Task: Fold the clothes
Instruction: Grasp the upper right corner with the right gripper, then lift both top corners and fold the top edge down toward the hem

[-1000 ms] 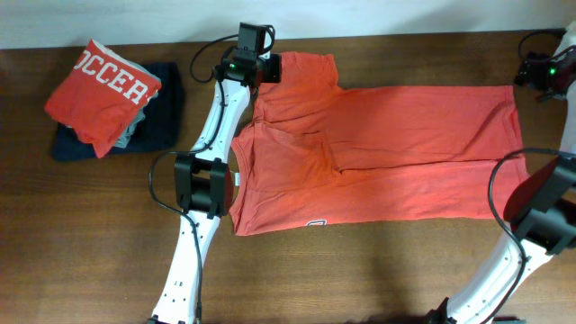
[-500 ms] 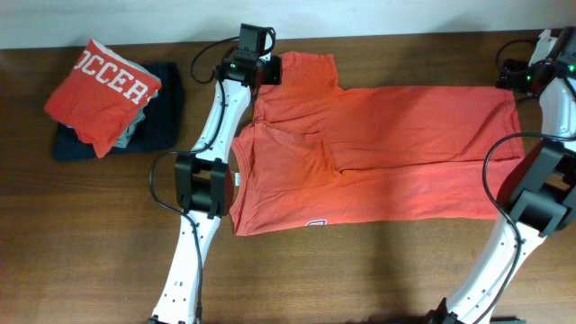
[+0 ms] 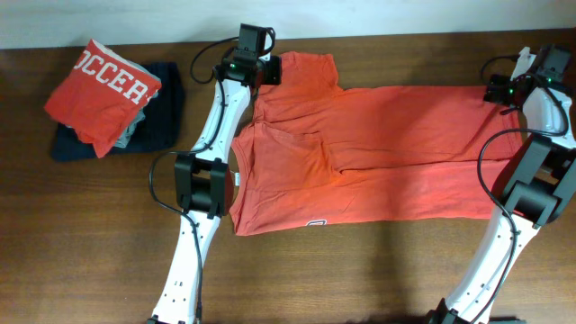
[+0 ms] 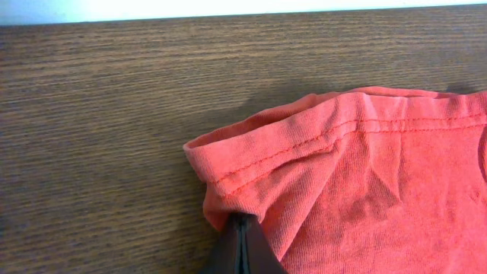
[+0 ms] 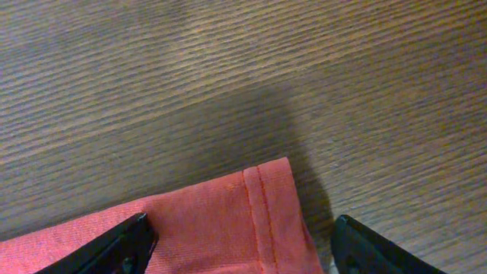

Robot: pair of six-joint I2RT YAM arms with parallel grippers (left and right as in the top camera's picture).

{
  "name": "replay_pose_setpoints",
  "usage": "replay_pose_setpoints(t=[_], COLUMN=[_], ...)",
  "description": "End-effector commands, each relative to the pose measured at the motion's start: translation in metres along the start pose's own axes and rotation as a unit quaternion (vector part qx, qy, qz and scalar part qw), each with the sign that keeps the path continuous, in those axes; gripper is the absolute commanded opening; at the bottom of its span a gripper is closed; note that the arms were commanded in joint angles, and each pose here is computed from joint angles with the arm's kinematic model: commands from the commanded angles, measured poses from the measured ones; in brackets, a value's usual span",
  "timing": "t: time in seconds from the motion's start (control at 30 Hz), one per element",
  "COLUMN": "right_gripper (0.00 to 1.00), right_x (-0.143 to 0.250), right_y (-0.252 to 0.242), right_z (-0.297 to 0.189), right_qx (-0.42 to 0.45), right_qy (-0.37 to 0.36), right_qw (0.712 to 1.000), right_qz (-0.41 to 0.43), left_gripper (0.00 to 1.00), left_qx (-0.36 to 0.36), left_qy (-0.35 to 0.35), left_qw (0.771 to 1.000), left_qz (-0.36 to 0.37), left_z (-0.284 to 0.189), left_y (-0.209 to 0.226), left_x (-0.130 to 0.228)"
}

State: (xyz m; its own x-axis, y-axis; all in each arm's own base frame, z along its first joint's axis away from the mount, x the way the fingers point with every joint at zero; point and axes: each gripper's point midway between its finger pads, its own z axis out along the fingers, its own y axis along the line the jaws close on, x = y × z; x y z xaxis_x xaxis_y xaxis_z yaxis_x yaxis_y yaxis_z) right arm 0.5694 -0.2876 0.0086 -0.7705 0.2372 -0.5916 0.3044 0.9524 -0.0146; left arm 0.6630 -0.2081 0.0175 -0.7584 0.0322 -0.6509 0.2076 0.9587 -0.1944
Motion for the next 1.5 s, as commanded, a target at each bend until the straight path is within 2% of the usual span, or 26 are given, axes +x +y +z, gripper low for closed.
replay_pose_setpoints(t=[0.0,0.1,0.2,0.27,0.5,0.87,0.97,1.3,1.47], right_gripper=[0.66,0.45,0.18,0.05,0.04,0.04,0.04,0.04,0.04], right_x=[0.01,0.009,0.009,0.008,-0.007,-0.041,-0.044,-0.054,-0.056], right_y=[0.008,0.007,0.007,0.007,0.006,0.004,0.004,0.007,0.01], right_z=[0.012,0.012,0.012,0.011,-0.001,-0.042,-0.054,-0.106,-0.135], right_qx=[-0.005,-0.005,-0.003,-0.003,0.0,0.004,0.004,0.003,0.003], right_qy=[0.012,0.012,0.012,0.01,-0.008,-0.039,-0.037,-0.027,-0.022], right_qw=[1.0,1.0,1.0,1.0,1.0,0.999,0.999,0.999,0.999], right_qz=[-0.005,-0.005,-0.005,-0.005,-0.007,-0.01,-0.009,-0.018,-0.031], left_gripper=[0.01,0.01,0.01,0.01,0.01,0.01,0.01,0.01,0.01], left_qx=[0.006,0.006,0.006,0.006,0.007,0.024,0.045,0.037,0.035], left_qy=[-0.038,-0.038,-0.038,-0.038,-0.045,-0.073,-0.065,-0.008,0.0], left_qw=[0.999,0.999,0.999,0.999,0.998,0.995,0.995,0.996,0.996], left_qz=[0.001,0.001,0.001,0.001,0.049,0.062,0.064,0.077,0.087], left_z=[-0.031,-0.031,-0.031,-0.031,-0.047,-0.097,-0.106,-0.125,-0.147], left_y=[-0.005,-0.005,-0.005,-0.005,-0.009,-0.026,-0.034,-0.031,-0.032], left_x=[-0.037,-0.037,-0.037,-0.037,-0.047,-0.082,-0.081,-0.06,-0.062])
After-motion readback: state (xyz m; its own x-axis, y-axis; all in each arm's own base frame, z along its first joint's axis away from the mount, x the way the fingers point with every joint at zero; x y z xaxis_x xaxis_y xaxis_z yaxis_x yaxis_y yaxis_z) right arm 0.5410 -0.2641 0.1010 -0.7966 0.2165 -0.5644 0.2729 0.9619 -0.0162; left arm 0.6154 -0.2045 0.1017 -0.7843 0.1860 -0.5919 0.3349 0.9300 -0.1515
